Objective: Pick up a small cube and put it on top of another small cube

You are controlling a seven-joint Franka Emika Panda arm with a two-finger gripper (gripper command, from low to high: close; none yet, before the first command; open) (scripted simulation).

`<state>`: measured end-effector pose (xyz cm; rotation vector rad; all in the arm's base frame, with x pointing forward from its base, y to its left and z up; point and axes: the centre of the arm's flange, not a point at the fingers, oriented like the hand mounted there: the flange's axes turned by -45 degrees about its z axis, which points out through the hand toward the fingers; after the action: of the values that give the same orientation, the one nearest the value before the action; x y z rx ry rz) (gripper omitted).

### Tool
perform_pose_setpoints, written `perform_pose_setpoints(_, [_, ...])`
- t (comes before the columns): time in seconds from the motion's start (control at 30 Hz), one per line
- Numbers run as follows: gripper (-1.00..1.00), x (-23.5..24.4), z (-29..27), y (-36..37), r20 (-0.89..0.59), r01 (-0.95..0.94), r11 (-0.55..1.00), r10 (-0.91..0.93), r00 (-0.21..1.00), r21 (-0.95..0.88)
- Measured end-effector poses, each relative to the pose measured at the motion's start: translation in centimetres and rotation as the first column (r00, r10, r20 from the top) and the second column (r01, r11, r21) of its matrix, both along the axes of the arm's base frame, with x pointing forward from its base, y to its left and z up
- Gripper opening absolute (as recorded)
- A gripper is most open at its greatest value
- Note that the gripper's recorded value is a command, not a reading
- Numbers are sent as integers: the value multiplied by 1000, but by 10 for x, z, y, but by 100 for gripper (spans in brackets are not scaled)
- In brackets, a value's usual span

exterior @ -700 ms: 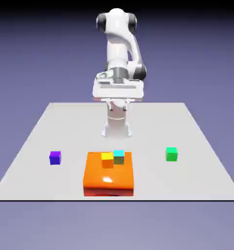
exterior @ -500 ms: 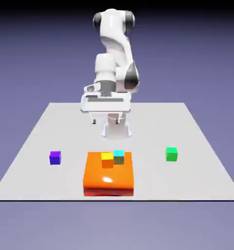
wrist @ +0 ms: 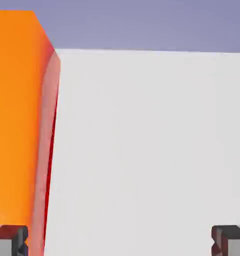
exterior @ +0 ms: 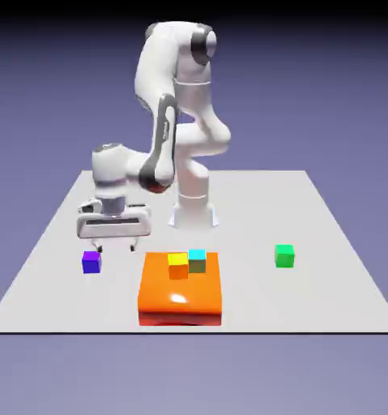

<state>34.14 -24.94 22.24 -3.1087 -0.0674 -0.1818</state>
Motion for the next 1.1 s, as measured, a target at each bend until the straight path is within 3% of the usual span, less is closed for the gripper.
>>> perform_pose_setpoints(0.23, [0,-65,-27,-71,-140,-16,999,12,990,-30])
perform_pose_setpoints(0.63, [0,-67,-96,-72,-141,-17,999,12,990,-30])
perform_pose_setpoints(0.67, [-100,-67,-97,-72,-141,-17,999,12,990,-30])
perform_pose_setpoints(1.07, [-100,-66,-27,-71,-141,-17,999,12,990,-29])
perform_pose_setpoints(1.1, [-100,-49,-25,-56,-135,-53,999,53,989,1])
